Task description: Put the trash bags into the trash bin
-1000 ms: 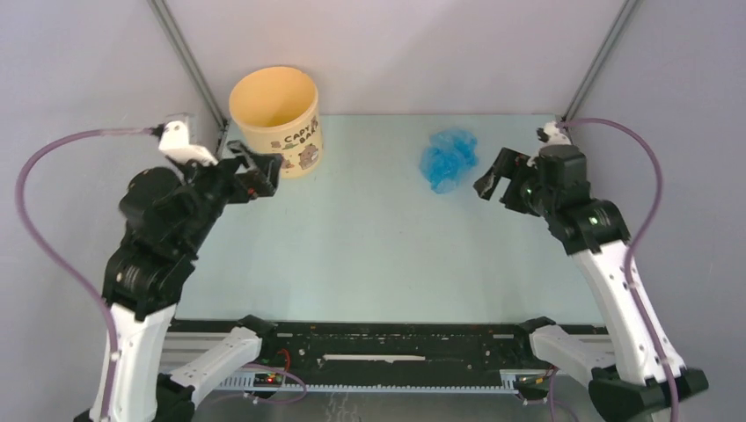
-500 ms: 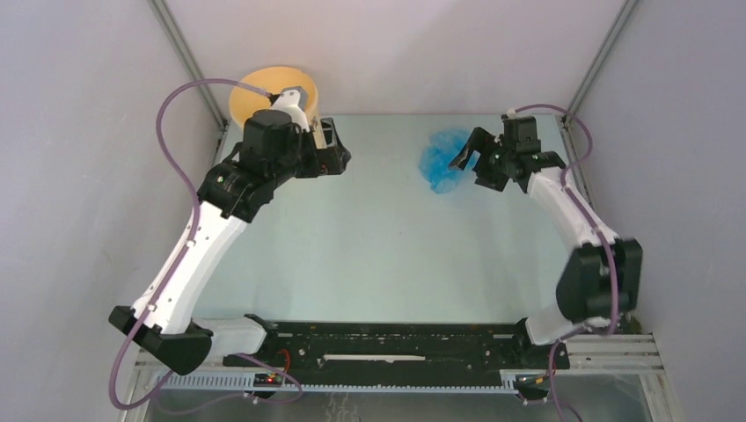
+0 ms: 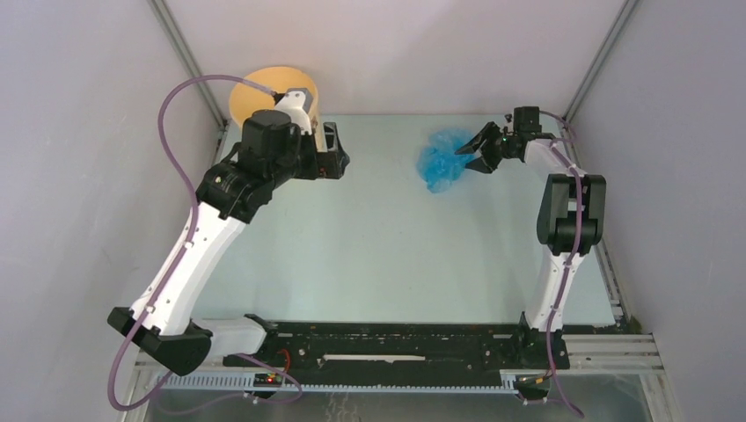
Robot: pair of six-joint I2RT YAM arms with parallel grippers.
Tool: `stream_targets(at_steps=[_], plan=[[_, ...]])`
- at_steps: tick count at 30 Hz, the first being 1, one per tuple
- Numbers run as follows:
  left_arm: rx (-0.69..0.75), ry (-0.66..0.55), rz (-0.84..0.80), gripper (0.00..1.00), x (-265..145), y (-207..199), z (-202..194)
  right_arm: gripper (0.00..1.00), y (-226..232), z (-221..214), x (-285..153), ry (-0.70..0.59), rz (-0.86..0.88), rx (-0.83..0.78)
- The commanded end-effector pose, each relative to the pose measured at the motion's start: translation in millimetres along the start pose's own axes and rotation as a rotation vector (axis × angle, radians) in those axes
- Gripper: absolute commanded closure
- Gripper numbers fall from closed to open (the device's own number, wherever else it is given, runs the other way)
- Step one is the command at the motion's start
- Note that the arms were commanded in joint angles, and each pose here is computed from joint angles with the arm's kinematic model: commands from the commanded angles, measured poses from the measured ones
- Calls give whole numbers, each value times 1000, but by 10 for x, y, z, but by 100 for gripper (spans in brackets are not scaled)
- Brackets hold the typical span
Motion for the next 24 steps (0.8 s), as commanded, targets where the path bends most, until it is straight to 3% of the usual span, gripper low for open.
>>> stream_targets(at_steps=[1,5,8,12,17,21,24], plan=[[60,-87,-3,0,-190,-4,140,37,410,-91,-82,50,199,-90],[16,-52,-81,0,-139,-97,91,19,529,-314,113,96,183,-94],[-13,-18,-118,0,-113,-156,15,21,535,-387,270,106,148,-91],[-76,63,-184,0,-110,-227,-98,48,593,-429,375,108,123,-127],[-119,115,-182,0,-123,-299,-275,98,835,-674,127,186,146,-192],[-44,138,-216,0,-286,-299,-524,100,969,-926,-219,308,251,-79],[-76,111,-227,0,-314,-272,-612,100,1143,-1146,-558,337,302,-80]])
Point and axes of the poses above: each gripper's point midway between its finger pads, its own x axis out along the fingers, its own y axis along the line the jaws close on, z = x × y, the point moved 10 cm from there along -x, back along the fingers, and after that the axes turned 5 degrees about -x, right-handed, at the moved point
